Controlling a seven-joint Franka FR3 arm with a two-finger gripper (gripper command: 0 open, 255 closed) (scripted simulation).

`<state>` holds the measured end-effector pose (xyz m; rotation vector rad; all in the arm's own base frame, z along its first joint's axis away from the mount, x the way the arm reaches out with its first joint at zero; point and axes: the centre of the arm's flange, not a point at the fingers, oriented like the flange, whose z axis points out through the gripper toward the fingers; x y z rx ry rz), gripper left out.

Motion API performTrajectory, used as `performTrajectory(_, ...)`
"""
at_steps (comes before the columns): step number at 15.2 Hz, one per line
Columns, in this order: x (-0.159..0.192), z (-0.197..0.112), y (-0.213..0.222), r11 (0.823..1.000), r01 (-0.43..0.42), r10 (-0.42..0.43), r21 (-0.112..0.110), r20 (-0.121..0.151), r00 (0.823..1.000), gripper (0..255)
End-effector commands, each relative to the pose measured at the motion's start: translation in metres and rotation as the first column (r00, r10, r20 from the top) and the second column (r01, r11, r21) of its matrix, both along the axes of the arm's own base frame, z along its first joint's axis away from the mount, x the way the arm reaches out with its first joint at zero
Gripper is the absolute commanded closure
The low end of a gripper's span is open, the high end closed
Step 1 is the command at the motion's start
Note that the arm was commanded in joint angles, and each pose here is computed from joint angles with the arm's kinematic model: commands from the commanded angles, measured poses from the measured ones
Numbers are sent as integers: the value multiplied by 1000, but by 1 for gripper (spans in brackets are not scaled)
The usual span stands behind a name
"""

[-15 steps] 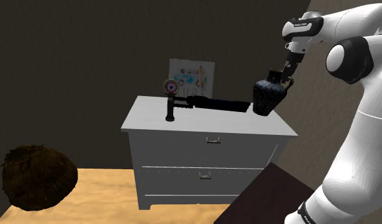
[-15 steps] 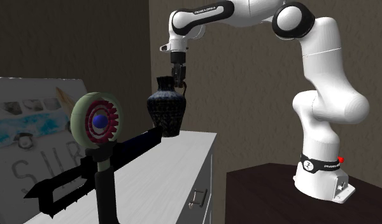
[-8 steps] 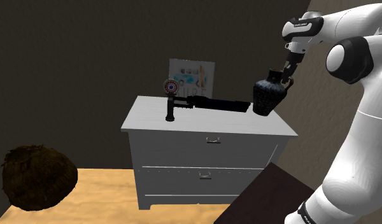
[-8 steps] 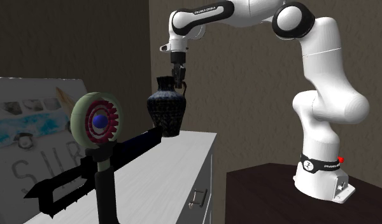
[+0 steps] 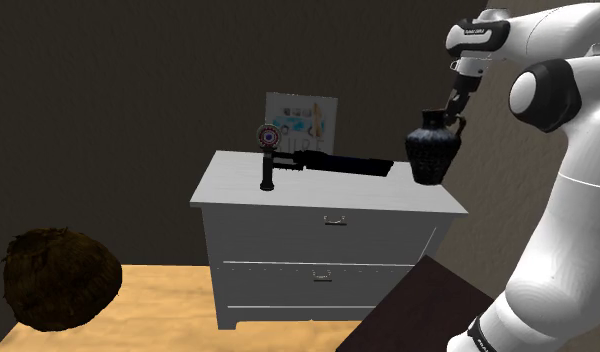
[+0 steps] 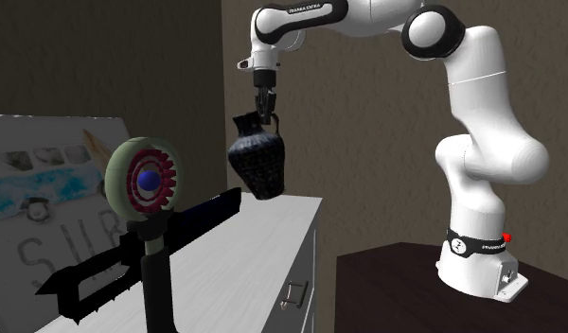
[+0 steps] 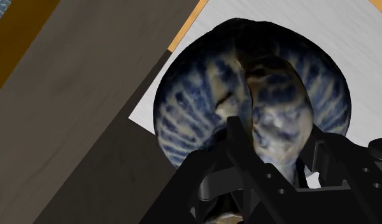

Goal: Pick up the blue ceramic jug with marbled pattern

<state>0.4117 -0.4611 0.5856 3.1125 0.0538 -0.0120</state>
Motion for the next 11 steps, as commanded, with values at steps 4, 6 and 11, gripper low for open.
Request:
performTrajectory(4, 0, 29, 1, 1000, 0, 0, -4, 5, 1000, 255)
performTrajectory(6, 0, 40, 1, 1000, 0, 0, -4, 5, 1000, 255)
performTrajectory(11, 0, 57, 1, 1000, 0, 0, -4, 5, 1000, 255)
